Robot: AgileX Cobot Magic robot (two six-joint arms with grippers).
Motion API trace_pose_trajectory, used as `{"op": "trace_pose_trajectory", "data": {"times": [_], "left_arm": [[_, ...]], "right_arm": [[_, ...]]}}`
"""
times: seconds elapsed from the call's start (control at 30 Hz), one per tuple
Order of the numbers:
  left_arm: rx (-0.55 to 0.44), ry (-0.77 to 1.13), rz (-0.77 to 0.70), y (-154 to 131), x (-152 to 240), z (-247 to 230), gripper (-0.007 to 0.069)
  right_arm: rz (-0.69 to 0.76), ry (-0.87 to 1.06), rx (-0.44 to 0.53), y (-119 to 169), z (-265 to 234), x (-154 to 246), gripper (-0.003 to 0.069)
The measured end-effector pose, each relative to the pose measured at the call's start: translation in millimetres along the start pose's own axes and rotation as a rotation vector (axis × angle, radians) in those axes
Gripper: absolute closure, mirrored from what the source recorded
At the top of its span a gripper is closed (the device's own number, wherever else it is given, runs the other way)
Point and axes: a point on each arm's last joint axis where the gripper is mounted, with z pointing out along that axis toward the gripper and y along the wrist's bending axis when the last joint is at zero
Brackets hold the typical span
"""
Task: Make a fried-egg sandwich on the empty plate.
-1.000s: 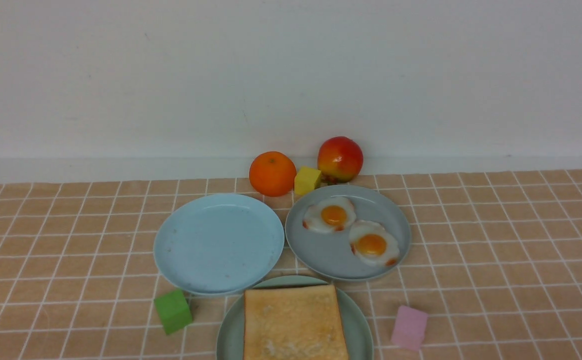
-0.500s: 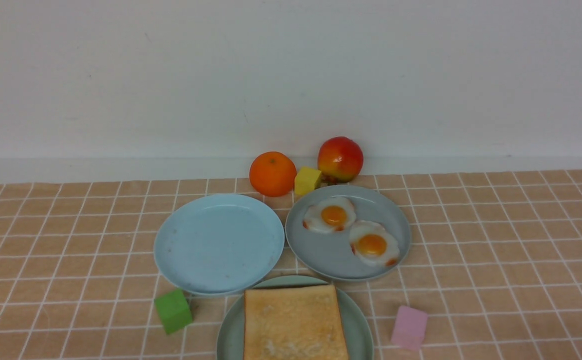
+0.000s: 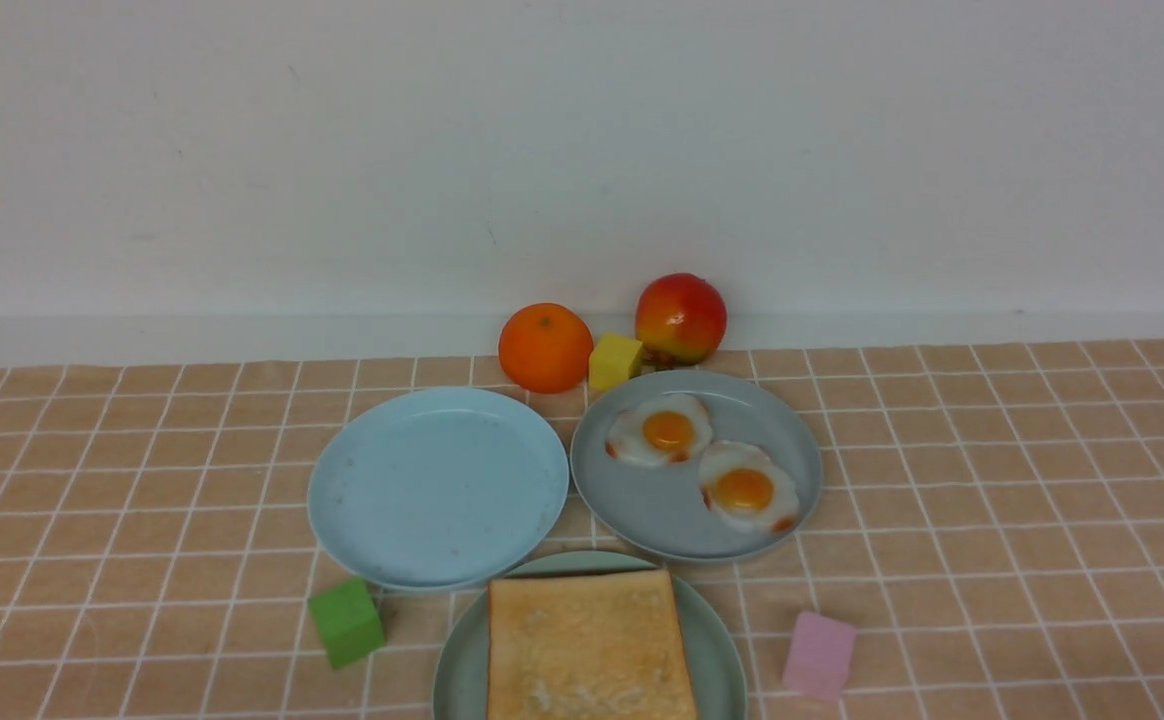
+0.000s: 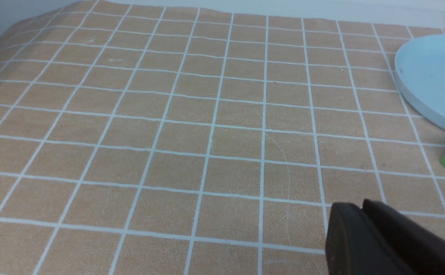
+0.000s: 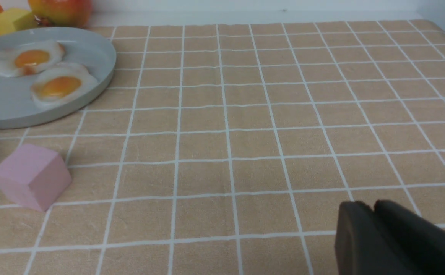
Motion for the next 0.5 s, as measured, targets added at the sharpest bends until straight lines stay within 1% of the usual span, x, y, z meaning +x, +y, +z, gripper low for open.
{"op": "trace_pose_trajectory", "data": {"times": [0.5], "left_arm": [[0.000,0.000,0.000,0.0,0.0,0.0,0.0566]], "right_arm": [[-0.001,0.000,0.000,0.0,0.0,0.0,0.0559]]}}
